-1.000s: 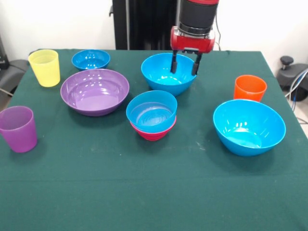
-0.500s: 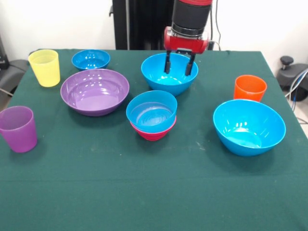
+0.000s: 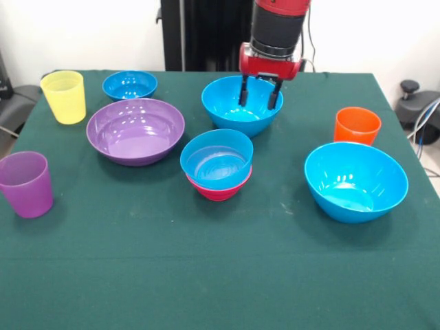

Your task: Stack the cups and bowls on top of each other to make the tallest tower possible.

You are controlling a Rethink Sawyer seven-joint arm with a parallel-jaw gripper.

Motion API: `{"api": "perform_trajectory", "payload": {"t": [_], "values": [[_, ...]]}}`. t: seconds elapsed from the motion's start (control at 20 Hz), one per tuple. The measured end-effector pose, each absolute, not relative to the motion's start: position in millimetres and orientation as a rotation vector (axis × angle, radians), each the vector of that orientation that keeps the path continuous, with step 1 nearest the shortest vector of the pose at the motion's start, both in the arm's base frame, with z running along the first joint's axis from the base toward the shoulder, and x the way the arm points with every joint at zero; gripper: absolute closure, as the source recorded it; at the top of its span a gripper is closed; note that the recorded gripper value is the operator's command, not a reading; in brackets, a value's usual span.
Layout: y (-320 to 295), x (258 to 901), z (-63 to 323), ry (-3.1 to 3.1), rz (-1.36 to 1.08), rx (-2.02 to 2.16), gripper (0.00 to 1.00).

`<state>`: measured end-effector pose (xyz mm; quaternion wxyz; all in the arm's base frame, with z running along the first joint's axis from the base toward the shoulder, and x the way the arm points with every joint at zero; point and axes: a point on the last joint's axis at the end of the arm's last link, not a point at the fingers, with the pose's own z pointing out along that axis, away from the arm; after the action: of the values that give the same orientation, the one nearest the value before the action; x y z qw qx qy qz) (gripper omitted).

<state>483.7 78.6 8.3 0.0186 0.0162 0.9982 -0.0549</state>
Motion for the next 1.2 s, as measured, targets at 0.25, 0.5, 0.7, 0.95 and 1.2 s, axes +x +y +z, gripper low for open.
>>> {"api": "perform_trajectory", "payload": {"t": [0.25, 0.5, 0.7, 0.95, 1.2], "values": [[91.3, 495.1, 21.5, 3.068, -0.159, 0.068, 0.0], [101.6, 511.0, 44.8, 3.036, -0.145, 0.117, 0.0], [108.0, 520.0, 58.2, 3.013, -0.134, 0.143, 0.0], [113.8, 519.9, 52.3, 3.021, -0.134, 0.137, 0.0], [113.2, 517.4, 29.1, 3.036, -0.134, 0.133, 0.0]]}}
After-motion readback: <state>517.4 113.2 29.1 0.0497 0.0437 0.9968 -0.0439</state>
